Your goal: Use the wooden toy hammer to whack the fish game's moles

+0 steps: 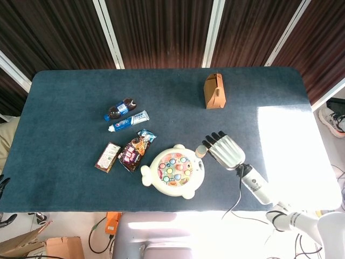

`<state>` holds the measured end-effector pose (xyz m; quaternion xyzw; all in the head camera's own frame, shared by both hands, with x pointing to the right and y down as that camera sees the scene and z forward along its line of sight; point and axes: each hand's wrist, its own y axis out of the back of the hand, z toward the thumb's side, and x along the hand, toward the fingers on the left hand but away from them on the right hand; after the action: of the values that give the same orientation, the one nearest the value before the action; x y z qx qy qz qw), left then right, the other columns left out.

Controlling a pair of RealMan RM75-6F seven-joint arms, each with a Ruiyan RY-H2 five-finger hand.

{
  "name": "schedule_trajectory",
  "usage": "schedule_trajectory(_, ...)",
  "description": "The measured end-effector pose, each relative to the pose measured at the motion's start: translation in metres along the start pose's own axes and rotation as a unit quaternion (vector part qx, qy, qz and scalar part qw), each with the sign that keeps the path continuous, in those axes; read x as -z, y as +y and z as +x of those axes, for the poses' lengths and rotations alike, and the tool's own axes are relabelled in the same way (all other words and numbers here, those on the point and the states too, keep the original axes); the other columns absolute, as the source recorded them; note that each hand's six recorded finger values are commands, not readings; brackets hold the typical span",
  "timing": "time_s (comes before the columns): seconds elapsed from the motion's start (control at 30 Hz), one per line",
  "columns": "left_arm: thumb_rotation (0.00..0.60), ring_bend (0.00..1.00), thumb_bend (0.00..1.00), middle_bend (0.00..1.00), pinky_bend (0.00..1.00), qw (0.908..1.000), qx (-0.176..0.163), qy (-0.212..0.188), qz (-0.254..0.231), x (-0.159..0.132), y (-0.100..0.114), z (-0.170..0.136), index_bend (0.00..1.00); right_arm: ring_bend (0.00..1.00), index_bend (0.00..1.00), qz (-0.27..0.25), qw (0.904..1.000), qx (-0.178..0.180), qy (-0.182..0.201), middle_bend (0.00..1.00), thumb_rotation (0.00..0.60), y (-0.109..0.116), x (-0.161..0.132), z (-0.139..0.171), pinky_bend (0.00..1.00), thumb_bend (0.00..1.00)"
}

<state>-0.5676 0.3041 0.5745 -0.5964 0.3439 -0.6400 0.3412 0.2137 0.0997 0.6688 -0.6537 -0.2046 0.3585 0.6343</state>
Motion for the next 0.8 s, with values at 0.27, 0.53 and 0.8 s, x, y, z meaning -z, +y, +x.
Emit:
schedule_trajectory(0.27,0.6,0.0,0.14,0.0,0.07,1.0,0.002,0.007,-0.005,0.007,-0.002,-0.001,0.0,0.59,1.0,0.021,0.9967,-0.003,0.078,0.73,0.6,0.0,-0.062,-0.007,0.63,0.5)
schedule_trajectory(0.53,0.6,0.0,0.14,0.0,0.07,1.0,0.004,0.004,-0.004,0.007,-0.004,0.0,0.0,0.59,1.0,0.022,0.9943,-0.001,0.104,0.73,0.6,0.004,-0.085,-0.005,0.63,0.5)
schedule_trajectory(0.8,0.6,0.0,0.14,0.0,0.07,1.0,0.005,0.005,-0.004,0.008,-0.004,0.001,0.0,0.59,1.0,0.023,0.9946,-0.014,0.101,0.73,0.6,-0.001,-0.089,-0.007,0.63,0.5)
